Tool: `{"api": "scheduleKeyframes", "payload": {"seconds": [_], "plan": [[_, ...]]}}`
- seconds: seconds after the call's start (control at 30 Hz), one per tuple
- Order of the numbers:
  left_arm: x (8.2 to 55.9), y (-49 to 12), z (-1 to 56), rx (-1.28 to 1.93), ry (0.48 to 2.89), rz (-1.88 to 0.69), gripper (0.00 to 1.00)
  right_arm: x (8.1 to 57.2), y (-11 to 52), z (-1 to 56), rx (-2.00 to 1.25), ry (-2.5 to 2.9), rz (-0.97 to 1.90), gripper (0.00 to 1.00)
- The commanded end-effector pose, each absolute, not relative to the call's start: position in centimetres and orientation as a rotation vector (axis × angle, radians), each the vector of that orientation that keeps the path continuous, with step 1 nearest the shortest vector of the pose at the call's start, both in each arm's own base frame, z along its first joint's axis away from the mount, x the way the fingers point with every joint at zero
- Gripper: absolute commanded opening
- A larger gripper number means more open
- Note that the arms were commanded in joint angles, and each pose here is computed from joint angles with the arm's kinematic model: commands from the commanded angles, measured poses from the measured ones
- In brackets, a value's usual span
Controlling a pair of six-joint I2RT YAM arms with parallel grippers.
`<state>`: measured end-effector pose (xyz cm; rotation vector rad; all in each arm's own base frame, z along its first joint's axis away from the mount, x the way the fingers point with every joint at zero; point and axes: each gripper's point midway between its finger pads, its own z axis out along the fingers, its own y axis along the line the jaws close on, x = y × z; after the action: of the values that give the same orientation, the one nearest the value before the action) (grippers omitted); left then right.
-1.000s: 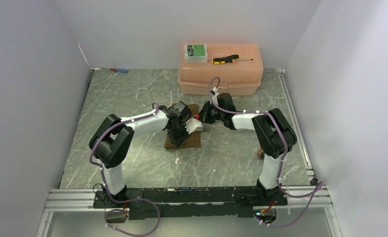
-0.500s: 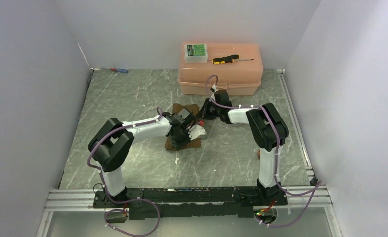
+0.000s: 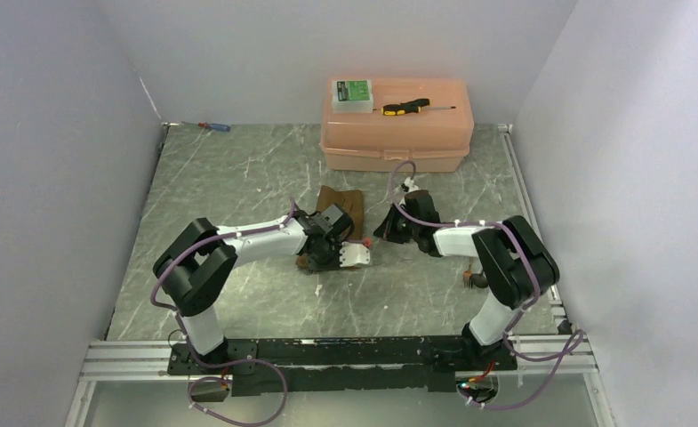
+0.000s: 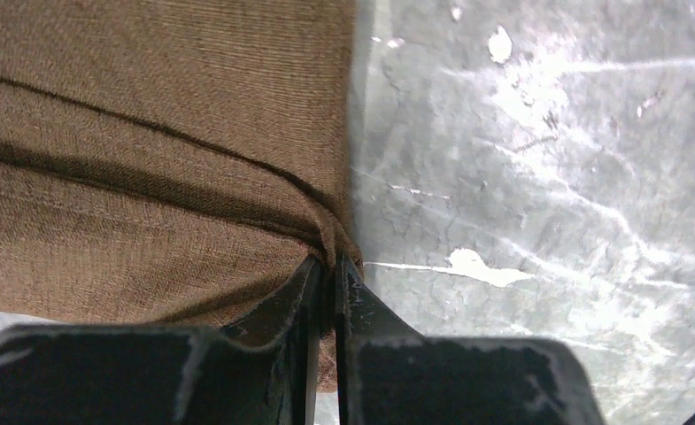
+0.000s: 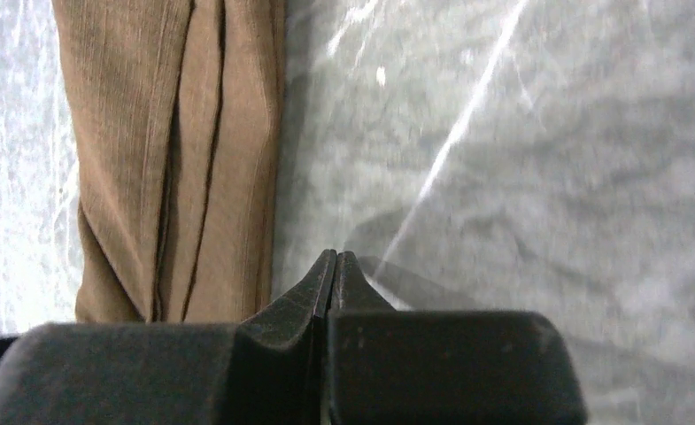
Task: Fold the napkin into a case and place the utensils inside
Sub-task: Rotate the 2/3-rectangle-folded napkin at the center of the board.
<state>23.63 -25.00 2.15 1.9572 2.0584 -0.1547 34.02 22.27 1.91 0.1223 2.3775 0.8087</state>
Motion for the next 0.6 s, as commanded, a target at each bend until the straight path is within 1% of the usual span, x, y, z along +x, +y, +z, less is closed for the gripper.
{"api": "scheduleKeyframes", "payload": {"seconds": [0.0, 0.03, 0.1, 0.13, 0.17, 0.3, 0.37, 0.57], "plan": [[22.0, -22.5, 1.8, 2.236, 1.887, -0.104, 0.13, 34.2, 21.2, 5.4, 0.126, 2.275, 0.778, 0.04], [22.0, -22.2, 1.9, 2.260, 1.866, -0.091, 0.13, 34.7, 21.1, 6.2, 0.113, 2.254, 0.761, 0.13], [22.1, -21.9, 1.9, 2.280, 1.846, -0.070, 0.12, 36.3, 21.4, 7.7, 0.063, 2.218, 0.727, 0.25], [22.3, -22.0, 2.0, 2.271, 1.839, -0.065, 0.13, 37.8, 22.0, 9.0, 0.032, 2.183, 0.728, 0.29], [22.6, -22.2, 2.2, 2.247, 1.846, -0.051, 0.17, 39.0, 22.5, 9.0, 0.008, 2.179, 0.719, 0.32], [23.9, -23.1, 3.4, 2.116, 1.929, -0.023, 0.32, 43.1, 24.9, 9.0, -0.091, 2.152, 0.667, 0.40], [24.1, -23.3, 3.9, 2.093, 1.914, -0.024, 0.34, 44.3, 26.1, 8.2, -0.140, 2.157, 0.610, 0.43], [22.7, -21.4, 3.3, 2.158, 1.886, -0.007, 0.36, 46.2, 28.1, 7.7, -0.222, 2.112, 0.530, 0.49]]}}
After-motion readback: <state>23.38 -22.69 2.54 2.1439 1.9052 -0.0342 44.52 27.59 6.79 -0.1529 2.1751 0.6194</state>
